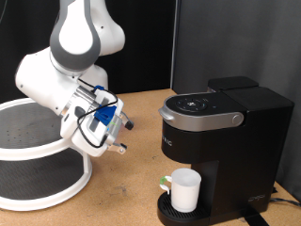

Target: Make a cup of coffee with the keurig machine

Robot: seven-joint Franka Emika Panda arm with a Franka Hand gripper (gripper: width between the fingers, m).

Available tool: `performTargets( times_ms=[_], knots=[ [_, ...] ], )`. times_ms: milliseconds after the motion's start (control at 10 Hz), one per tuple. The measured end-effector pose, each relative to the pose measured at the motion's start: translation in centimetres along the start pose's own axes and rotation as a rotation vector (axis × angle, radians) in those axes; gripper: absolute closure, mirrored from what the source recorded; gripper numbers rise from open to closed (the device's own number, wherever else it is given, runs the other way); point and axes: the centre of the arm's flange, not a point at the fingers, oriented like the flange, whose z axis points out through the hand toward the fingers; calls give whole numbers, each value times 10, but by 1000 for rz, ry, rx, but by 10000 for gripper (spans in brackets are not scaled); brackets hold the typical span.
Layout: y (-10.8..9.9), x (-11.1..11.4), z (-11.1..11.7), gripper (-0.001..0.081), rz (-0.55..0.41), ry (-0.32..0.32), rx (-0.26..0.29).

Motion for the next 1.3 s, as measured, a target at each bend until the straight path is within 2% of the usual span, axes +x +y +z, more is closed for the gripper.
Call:
performTargets(
  times_ms=[200,600,900,1300],
  knots=[
    [-6,4,-3,1,-40,20,38],
    [-38,32,-31,1,-85,106,90],
    [-61,46,-58,1,-87,122,110],
    [-84,54,-99,1,-72,134,145]
  ],
)
